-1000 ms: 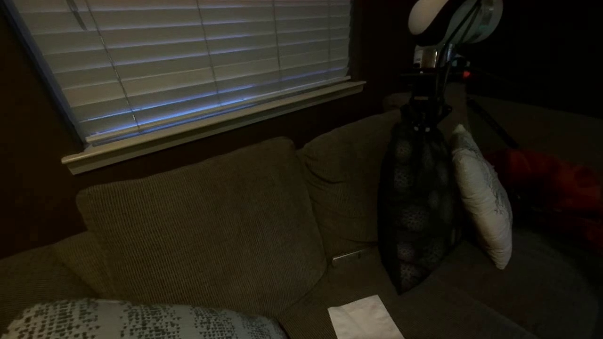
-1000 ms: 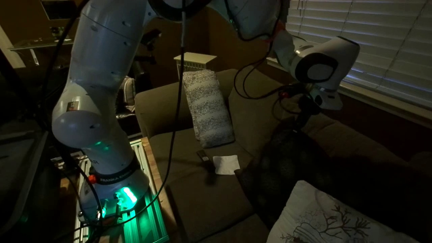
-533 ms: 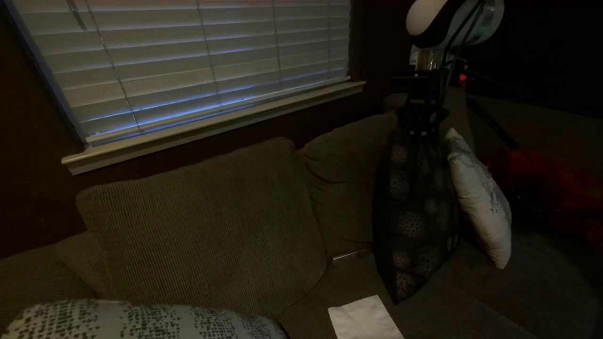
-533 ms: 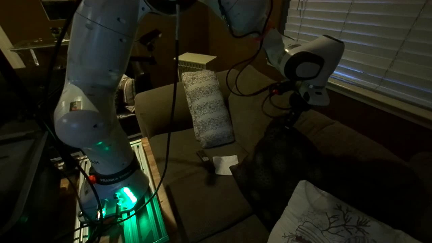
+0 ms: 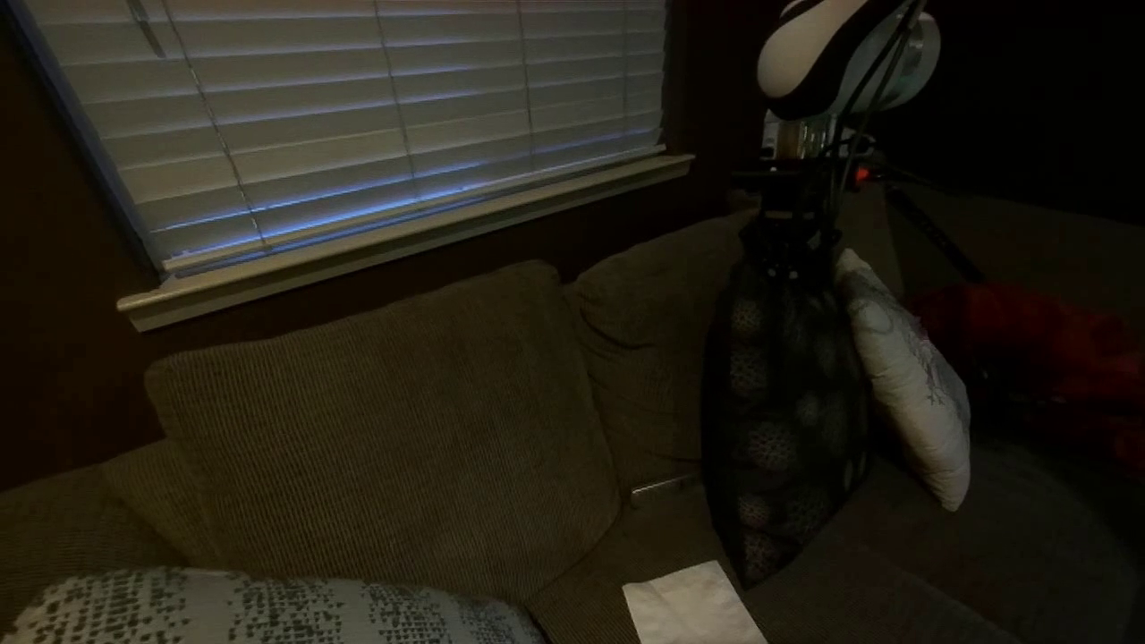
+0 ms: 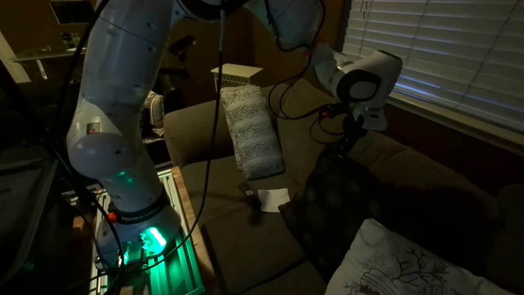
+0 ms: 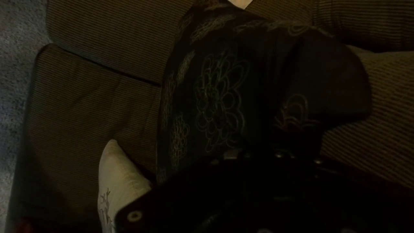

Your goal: Move the pillow from the left to the right and the one on the right to the left

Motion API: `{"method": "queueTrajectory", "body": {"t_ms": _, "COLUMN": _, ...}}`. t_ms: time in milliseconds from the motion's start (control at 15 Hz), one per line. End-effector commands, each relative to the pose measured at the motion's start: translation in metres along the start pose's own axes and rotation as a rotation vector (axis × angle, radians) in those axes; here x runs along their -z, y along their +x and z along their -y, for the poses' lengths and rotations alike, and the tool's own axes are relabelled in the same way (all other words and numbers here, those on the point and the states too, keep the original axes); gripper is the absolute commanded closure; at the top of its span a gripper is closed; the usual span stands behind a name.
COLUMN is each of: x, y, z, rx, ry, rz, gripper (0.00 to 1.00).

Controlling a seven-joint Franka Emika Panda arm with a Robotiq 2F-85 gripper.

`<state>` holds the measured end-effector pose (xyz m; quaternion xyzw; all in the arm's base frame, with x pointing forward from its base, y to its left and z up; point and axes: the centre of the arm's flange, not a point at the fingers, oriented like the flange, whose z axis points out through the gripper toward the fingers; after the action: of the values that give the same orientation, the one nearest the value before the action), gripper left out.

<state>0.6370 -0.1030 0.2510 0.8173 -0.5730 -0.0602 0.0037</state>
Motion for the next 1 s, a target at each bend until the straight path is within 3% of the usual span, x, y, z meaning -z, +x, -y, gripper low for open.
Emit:
{"method": "queueTrajectory", "body": {"t_ms": 0, "x": 0.011, "y": -0.042, "z": 0.013, "rx": -0.036, "ry": 0.033, "rz": -0.047, "gripper": 0.99}}
{"method": "queueTrajectory", "body": {"t_ms": 933, "x": -0.008, "y": -0.148, "z": 0.078, "rx": 0.042, "ry": -0.025, "rz": -0.179, "gripper": 0.99}}
